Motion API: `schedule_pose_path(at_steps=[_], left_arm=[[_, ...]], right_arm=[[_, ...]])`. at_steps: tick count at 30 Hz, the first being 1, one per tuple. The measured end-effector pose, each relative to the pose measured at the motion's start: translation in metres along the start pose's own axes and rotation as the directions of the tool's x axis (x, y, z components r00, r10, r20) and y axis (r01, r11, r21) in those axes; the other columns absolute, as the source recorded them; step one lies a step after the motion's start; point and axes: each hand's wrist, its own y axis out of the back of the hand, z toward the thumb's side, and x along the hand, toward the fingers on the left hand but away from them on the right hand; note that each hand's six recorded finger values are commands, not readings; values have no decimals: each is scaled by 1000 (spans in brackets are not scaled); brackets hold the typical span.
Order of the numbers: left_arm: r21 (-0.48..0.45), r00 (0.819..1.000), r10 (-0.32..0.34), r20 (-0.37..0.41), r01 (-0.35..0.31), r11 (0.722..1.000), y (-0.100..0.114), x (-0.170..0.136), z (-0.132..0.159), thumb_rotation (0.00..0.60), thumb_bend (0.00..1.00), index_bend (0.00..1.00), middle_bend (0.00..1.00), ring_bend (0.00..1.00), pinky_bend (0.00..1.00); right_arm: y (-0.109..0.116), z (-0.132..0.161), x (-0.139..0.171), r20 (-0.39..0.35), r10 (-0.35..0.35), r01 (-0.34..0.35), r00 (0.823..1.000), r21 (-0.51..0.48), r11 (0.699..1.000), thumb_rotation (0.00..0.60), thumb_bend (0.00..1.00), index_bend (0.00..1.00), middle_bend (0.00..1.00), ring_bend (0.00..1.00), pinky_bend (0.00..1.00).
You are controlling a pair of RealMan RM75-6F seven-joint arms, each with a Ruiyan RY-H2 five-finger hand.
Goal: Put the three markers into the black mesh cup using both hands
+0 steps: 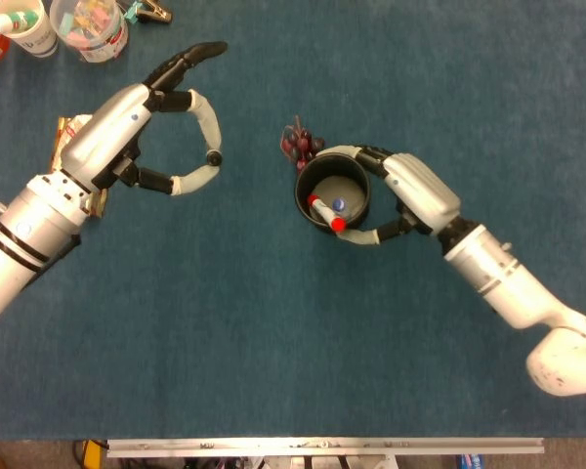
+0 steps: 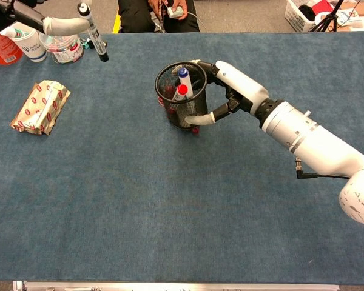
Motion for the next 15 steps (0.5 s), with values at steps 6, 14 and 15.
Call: schedule_pose_path(at_steps=[6, 14, 15], left_arm=[[-100, 1000, -30, 3, 31, 995, -10, 4, 9, 600, 294, 655, 51, 0, 2], [-163, 996, -84, -3, 82, 983, -28, 12, 12, 600, 293, 655, 51, 0, 2], [-167, 996, -90, -3, 88, 982, -30, 13, 12, 600, 293, 655, 51, 0, 2]], right_arm=[[-9, 0, -13, 5, 1, -1, 1000, 8, 1000, 600, 373, 408, 370, 240, 248], [-22, 4, -26, 4, 8, -8, 1000, 5, 1000, 600, 374, 408, 370, 240, 248], [-23, 5, -27, 2, 8, -8, 1000, 5, 1000, 600, 374, 408, 370, 240, 248]])
